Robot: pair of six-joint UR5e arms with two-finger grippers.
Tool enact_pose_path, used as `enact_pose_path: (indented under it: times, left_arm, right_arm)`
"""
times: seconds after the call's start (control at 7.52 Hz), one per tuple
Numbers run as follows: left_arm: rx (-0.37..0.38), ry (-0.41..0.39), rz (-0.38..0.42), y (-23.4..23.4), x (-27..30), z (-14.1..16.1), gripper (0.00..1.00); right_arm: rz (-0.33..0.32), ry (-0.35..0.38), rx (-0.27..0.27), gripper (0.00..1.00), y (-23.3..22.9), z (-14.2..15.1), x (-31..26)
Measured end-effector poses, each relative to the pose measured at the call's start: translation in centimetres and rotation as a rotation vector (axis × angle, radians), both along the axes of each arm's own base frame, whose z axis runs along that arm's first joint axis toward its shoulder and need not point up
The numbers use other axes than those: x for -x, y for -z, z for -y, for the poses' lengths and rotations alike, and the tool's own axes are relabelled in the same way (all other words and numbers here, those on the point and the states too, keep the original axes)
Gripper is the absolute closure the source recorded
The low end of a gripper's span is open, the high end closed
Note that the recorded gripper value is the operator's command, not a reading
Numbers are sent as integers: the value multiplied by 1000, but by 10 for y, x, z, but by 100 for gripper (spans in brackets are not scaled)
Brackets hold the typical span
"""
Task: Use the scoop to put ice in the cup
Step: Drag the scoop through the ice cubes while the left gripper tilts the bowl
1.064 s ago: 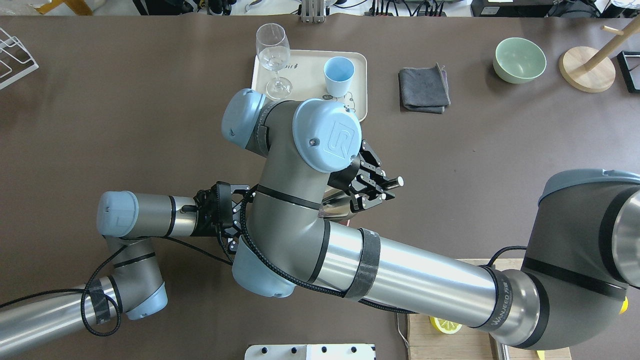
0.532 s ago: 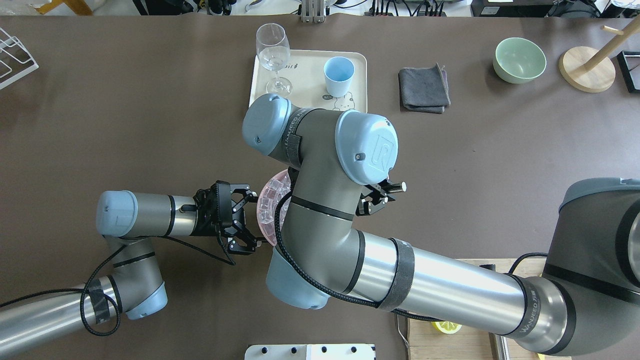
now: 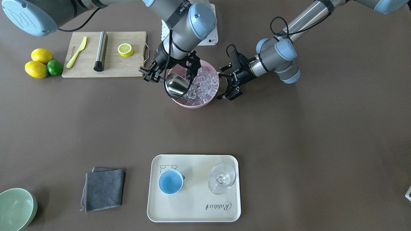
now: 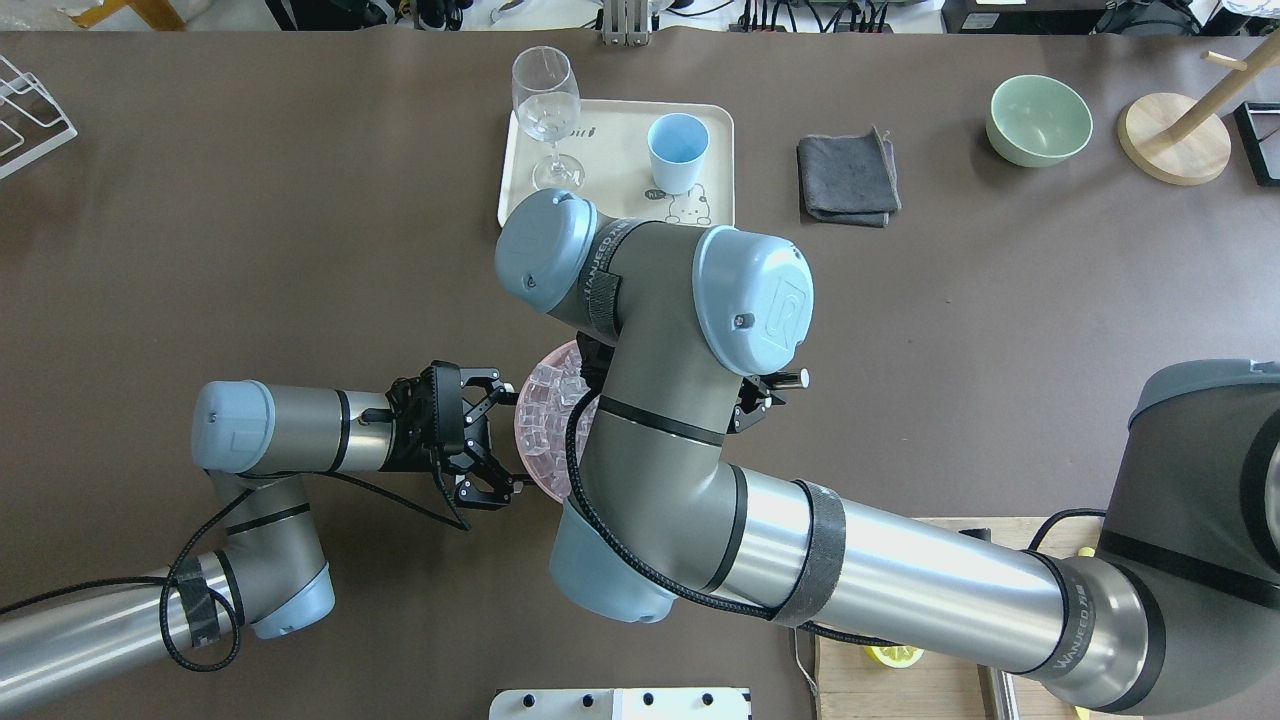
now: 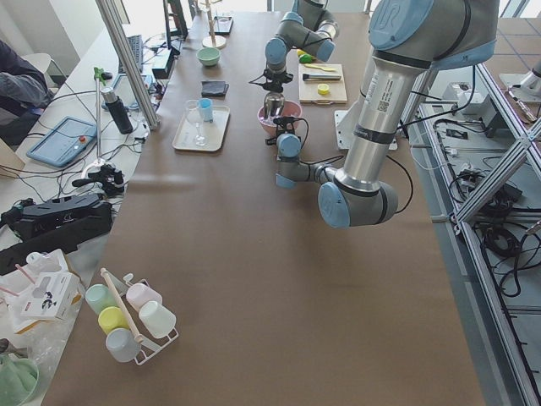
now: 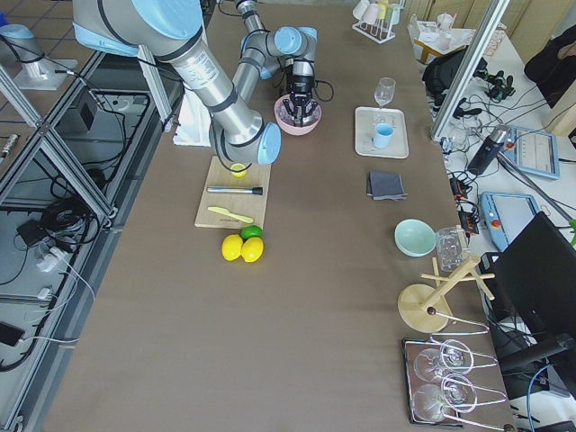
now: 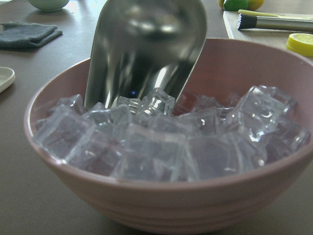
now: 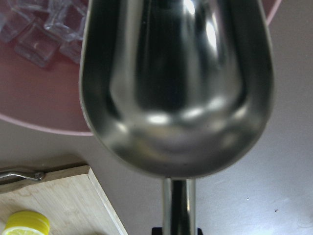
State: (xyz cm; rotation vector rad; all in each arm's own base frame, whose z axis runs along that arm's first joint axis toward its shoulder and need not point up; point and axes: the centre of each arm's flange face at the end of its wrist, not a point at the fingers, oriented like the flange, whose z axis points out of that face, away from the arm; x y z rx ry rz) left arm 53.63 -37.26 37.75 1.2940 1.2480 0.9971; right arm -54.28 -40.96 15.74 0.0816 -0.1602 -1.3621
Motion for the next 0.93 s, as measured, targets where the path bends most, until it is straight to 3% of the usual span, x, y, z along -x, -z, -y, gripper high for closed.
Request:
enact_pose_path:
  times: [0.4, 0.93]
  left_arm:
    - [0, -4, 1, -1, 2, -1, 2]
    - [4, -8, 28, -3, 1, 3, 2]
  right_arm:
    - [53, -68, 1, 100, -8, -5, -9]
    - [111, -90, 2, 100, -16, -15, -23]
